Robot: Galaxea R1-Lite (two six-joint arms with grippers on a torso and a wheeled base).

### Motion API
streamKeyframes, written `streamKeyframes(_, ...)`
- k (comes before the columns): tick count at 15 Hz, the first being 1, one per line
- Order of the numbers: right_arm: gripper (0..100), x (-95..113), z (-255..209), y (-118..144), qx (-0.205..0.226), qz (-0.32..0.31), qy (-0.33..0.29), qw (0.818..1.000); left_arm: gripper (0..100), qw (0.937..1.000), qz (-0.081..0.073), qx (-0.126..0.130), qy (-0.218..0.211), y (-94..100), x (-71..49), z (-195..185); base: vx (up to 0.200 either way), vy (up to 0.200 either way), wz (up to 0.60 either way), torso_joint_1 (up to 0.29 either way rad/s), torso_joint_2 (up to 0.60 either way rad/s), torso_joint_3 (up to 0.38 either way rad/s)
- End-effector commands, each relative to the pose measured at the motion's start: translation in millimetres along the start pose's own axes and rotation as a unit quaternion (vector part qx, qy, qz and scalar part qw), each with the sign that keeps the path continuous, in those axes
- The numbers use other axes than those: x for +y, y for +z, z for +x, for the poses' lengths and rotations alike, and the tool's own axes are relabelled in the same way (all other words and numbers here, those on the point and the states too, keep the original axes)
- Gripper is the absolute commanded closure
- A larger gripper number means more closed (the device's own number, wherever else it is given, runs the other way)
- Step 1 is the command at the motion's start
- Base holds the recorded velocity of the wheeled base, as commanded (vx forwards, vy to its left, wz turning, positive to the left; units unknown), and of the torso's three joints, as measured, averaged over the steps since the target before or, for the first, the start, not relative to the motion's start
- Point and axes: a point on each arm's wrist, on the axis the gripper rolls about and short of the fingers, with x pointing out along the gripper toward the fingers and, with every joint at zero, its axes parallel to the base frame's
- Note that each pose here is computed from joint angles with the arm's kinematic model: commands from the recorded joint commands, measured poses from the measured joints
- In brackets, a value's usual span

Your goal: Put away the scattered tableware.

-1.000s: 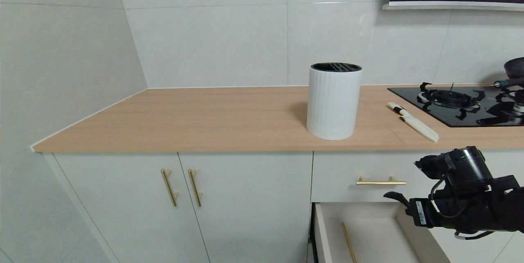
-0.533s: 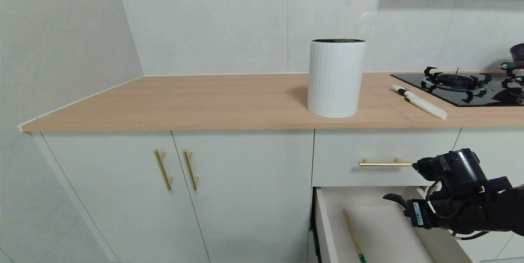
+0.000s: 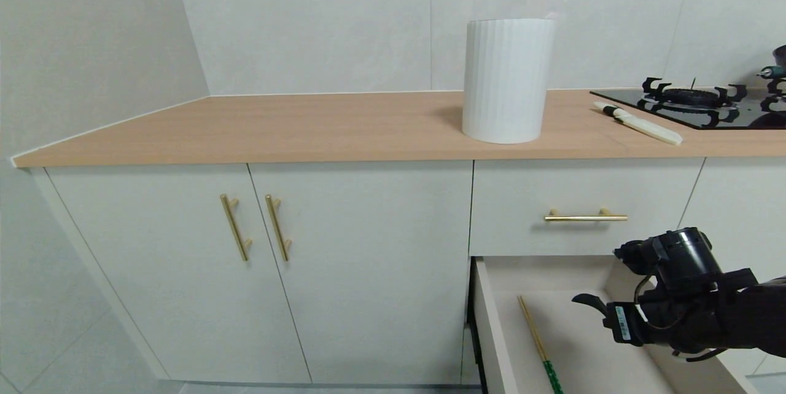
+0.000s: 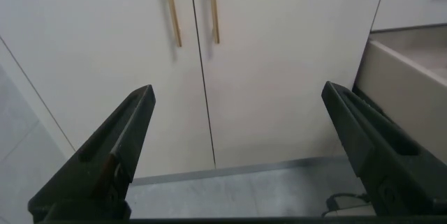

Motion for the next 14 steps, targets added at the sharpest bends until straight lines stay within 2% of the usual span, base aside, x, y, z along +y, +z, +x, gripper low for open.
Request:
streamKeyframes(1, 100, 0, 13, -3, 0.013, 0.000, -0.003, 1.000, 0, 1.0000, 0.000, 0.000, 0.000, 0.0, 0.0, 0, 0.000, 0.000, 0.00, -0.012, 0.05, 0.046)
streamKeyframes(7, 100, -1, 88, -24, 0.020, 0.020, -0.035, 0.999, 0, 1.0000, 0.000, 0.000, 0.000, 0.0, 0.0, 0, 0.000, 0.000, 0.00, 0.000, 0.00, 0.000)
streamKeyframes(14, 100, -4, 124, -55, 0.057, 0.003, -0.055, 0.997, 0, 1.0000, 0.000, 0.000, 0.001, 0.0, 0.0, 0, 0.000, 0.000, 0.00, 0.000, 0.00, 0.000)
